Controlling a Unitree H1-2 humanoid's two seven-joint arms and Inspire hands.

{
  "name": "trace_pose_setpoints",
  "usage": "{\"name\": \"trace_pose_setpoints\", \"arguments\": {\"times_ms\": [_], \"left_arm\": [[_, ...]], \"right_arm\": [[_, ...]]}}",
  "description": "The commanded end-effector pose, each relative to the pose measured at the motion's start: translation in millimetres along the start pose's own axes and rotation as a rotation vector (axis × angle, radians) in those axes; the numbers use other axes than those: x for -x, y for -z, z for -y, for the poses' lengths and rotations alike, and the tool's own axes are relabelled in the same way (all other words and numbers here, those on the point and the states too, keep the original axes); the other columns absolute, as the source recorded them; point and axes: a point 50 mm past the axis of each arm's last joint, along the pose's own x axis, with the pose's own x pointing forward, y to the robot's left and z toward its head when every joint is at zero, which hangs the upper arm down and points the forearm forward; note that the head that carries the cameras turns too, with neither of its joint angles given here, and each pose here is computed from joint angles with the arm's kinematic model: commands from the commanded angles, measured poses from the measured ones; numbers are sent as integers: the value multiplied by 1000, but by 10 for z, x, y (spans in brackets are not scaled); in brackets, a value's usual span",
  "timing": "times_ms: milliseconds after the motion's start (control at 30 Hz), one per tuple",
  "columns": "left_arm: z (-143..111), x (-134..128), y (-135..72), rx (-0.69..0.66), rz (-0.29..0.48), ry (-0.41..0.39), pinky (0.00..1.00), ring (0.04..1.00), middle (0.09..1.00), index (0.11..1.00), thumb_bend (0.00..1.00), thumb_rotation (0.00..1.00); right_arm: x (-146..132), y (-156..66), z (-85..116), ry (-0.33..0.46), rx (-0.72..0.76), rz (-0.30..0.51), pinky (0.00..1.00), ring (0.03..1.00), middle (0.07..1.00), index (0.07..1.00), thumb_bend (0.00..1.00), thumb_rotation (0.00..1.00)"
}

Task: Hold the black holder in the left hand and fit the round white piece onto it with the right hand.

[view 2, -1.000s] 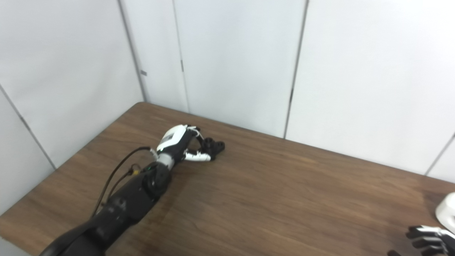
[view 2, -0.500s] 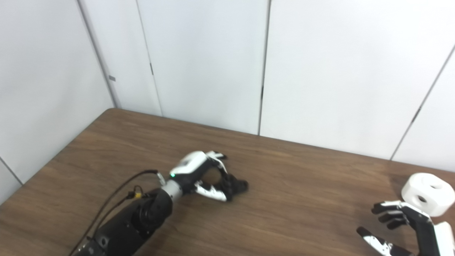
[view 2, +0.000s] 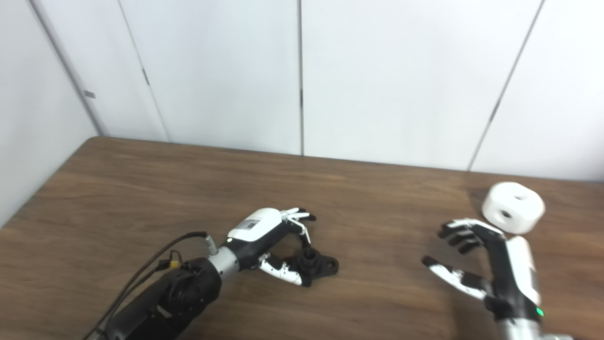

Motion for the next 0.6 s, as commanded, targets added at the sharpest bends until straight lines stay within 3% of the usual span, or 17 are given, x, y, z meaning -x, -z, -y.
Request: {"name": "trace_pose_setpoints", "arguments": {"times_ms": [0,400,500,533,567], "left_arm": [[261,1,-48,-29,39,100,911,951,904,485,524,64],[528,-38,16,-119,77,175,887,938,898,484,524,61],[537,-19,85,-175,79,180,878,933,895,484,524,63],[535,-6,113,-188,80,183,873,931,892,484,524,63],[532,7,140,-197,81,184,873,930,891,484,524,63]], "right_arm": [[-125,-182,71,55,1,80,431,540,629,497,501,138],[-169,-260,105,59,40,79,443,538,635,497,501,143],[-254,-311,220,8,130,69,463,572,655,497,503,149],[-292,-342,271,-11,179,67,483,591,670,637,578,201],[-326,-371,313,-25,225,70,493,603,681,690,625,222]]}}
